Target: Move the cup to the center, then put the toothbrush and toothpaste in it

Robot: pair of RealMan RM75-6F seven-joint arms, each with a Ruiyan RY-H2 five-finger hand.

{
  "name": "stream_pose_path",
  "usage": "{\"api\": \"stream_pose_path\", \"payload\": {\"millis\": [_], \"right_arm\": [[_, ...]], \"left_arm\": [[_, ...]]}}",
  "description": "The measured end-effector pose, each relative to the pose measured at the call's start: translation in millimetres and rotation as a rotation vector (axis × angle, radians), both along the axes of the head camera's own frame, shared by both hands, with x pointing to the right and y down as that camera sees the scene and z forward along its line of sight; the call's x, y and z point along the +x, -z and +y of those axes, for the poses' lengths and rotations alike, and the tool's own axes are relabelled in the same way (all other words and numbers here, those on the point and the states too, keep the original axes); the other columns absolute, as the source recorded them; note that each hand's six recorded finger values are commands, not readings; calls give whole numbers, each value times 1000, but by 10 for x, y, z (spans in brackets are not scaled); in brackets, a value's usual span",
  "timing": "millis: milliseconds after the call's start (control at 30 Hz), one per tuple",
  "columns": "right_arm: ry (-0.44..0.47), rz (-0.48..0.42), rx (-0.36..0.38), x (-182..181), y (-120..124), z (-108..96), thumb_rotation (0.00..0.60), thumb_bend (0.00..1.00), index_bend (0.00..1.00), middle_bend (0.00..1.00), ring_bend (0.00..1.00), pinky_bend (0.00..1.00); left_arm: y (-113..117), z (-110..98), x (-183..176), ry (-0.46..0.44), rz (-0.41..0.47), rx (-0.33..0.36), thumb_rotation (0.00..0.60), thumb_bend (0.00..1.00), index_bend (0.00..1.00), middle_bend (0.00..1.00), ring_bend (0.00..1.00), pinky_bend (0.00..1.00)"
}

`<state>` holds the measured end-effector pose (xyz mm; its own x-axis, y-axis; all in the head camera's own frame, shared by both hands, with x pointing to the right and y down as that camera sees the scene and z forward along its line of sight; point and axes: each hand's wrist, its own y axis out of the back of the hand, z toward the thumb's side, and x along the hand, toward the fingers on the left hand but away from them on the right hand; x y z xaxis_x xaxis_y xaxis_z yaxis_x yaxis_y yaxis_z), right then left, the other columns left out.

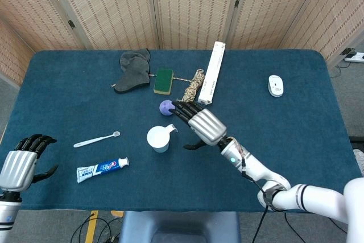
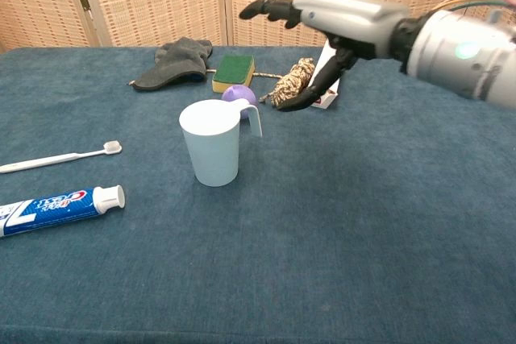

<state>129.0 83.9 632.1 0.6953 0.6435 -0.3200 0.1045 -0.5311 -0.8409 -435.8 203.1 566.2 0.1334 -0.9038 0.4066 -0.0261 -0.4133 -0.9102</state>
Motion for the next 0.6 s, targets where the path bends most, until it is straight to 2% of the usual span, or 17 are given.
{"api": "stream_pose_path", "payload": {"millis": [133, 233, 300, 367, 433, 533, 600], "right_arm": [[-30, 33, 51, 410, 178, 25, 600, 0, 0, 0, 62, 140], [-51, 54, 75, 649, 275, 64, 600, 0, 0, 0, 62, 140], [-62, 68, 86, 795, 333, 104, 600, 0, 0, 5, 62, 140], [-70, 79, 96, 904, 380, 132, 600, 0, 0, 14, 64, 140], [-85, 91, 108, 1027, 431, 158, 600, 0, 0, 18, 68, 140], [-100, 106, 117, 1169, 494, 202, 600, 0, 0, 21, 74, 140], [-105, 108, 120, 1211, 522, 220, 600, 0, 0, 23, 77, 140]], "left_arm": [[-109, -170, 136, -45, 23, -21, 600, 260, 335, 294, 224, 269], [-210, -322, 264, -76, 41, -32, 600, 260, 361, 337, 310, 285], [-284, -412, 342, -86, 53, -38, 600, 260, 373, 413, 391, 375], [-343, -473, 397, -91, 57, -46, 600, 260, 381, 551, 515, 608], [-425, -534, 451, -97, 52, -66, 600, 260, 389, 644, 602, 741], [-574, -631, 513, -94, 33, -109, 600, 260, 393, 730, 683, 842], [-686, -698, 541, -84, 11, -143, 600, 260, 389, 760, 710, 868]]}}
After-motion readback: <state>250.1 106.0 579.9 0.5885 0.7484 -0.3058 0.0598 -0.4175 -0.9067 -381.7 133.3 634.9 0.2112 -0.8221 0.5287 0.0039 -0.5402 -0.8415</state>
